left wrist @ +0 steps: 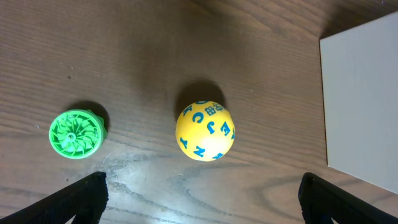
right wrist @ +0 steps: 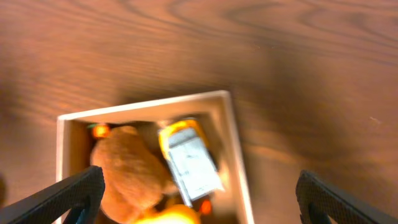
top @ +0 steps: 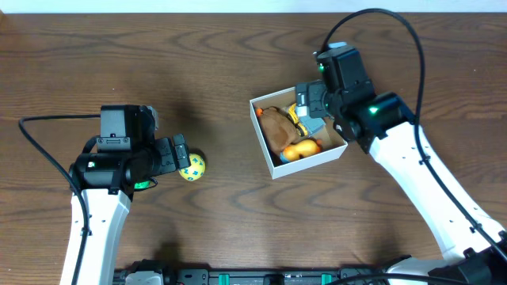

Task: Pack container
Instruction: 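Lower the duck into the box and open the right gripper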

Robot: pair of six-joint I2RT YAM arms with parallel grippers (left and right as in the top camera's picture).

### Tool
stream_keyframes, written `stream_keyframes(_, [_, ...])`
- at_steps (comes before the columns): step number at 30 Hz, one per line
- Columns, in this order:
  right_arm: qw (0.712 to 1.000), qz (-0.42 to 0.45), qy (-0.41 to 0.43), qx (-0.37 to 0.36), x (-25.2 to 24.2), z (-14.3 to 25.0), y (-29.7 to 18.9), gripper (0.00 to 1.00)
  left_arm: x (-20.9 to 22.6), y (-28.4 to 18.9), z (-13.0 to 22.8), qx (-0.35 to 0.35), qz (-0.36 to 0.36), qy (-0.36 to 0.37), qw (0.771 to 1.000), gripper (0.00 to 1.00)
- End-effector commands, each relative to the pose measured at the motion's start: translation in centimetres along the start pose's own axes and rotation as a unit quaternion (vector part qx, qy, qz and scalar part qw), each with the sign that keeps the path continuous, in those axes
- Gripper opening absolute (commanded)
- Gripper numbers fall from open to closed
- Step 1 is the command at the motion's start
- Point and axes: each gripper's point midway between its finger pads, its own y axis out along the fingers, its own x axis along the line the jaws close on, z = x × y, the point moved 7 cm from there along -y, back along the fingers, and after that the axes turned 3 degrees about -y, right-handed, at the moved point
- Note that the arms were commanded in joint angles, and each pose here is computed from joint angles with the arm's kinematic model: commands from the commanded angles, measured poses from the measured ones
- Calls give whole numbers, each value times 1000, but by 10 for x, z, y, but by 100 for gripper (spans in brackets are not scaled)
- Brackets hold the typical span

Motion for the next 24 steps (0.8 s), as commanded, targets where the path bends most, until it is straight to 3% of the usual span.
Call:
stream_keyframes(1, [994, 86, 64, 4, -34, 0, -2, 99, -1, -5, -4, -8, 3, -1, 1000, 98])
stream_keyframes(10, [949, 194, 182, 168, -95, 57, 13, 99, -1, -5, -4, -8, 3, -1, 1000, 98])
stream_keyframes(19, [937, 200, 135, 254, -86, 95, 55, 99, -1, -5, -4, -8, 3, -1, 1000, 98])
stream_keyframes(24, [941, 138, 79, 298, -63, 106, 67, 99, -1, -5, -4, -8, 3, -1, 1000, 98])
